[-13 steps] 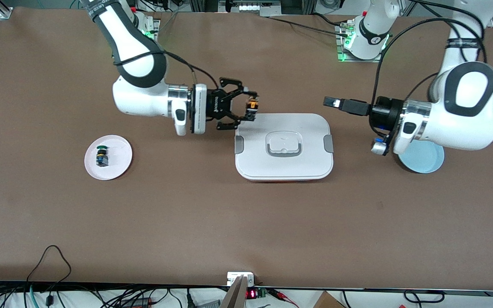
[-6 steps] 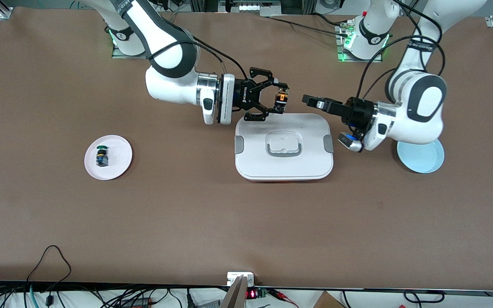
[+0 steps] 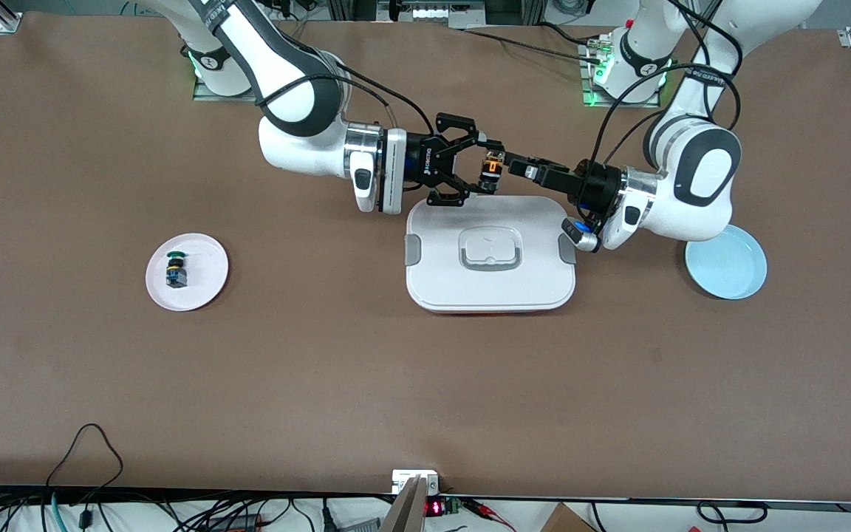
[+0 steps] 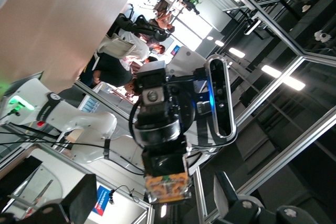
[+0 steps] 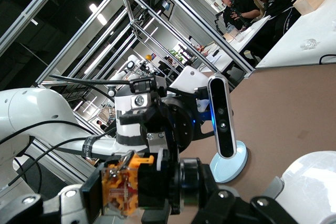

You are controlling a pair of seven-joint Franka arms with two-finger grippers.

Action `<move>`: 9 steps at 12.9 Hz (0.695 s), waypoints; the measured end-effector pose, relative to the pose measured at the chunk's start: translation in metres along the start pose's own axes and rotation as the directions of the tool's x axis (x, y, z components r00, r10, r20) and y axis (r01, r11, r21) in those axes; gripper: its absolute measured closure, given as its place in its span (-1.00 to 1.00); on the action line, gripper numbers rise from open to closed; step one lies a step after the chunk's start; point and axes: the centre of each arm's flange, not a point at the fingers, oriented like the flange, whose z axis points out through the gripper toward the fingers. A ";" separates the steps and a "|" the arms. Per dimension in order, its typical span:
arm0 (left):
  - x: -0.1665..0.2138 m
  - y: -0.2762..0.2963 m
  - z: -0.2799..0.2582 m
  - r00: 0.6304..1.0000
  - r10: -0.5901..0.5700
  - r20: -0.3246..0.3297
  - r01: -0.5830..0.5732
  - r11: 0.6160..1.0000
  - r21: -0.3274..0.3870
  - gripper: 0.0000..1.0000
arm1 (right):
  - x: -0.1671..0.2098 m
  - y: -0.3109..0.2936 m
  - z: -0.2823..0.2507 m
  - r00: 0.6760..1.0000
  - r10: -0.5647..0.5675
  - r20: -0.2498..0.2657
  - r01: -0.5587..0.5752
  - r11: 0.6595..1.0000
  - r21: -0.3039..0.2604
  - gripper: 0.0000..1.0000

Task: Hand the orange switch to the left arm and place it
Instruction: 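Grasp the orange switch with the left gripper above the white box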

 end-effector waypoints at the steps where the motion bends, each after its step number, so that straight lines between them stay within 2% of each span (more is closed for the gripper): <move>1: 0.000 0.001 0.003 1.000 0.000 0.000 0.000 1.000 -0.014 -0.92 | 0.000 0.000 0.000 1.000 0.000 0.000 0.000 1.000 0.000 -0.45; 2: 0.000 0.001 0.006 1.000 -0.001 0.001 0.001 1.000 -0.018 -0.79 | 0.000 0.000 0.000 1.000 0.000 0.000 0.000 1.000 0.000 -0.45; 3: 0.000 0.000 0.010 1.000 -0.002 -0.002 0.002 1.000 -0.014 -0.79 | 0.000 0.000 0.000 1.000 0.001 0.000 -0.001 1.000 0.000 -0.45; 4: 0.001 -0.001 0.013 1.000 -0.003 -0.003 0.003 1.000 -0.008 -0.61 | 0.000 0.000 0.000 1.000 0.001 0.000 -0.001 1.000 0.000 -0.45; 6: 0.001 -0.002 0.018 1.000 -0.004 -0.005 0.004 1.000 -0.004 -0.04 | -0.001 0.001 0.000 1.000 0.002 0.001 -0.002 1.000 0.000 -0.45; 7: 0.002 -0.002 0.018 1.000 -0.007 -0.008 0.007 1.000 -0.009 0.15 | -0.001 0.001 0.000 1.000 -0.004 0.001 0.004 1.000 -0.001 -0.45; 9: 0.002 -0.002 0.018 1.000 -0.008 -0.009 0.008 1.000 -0.009 0.16 | -0.001 0.001 0.000 1.000 -0.010 0.001 0.010 1.000 -0.001 -0.45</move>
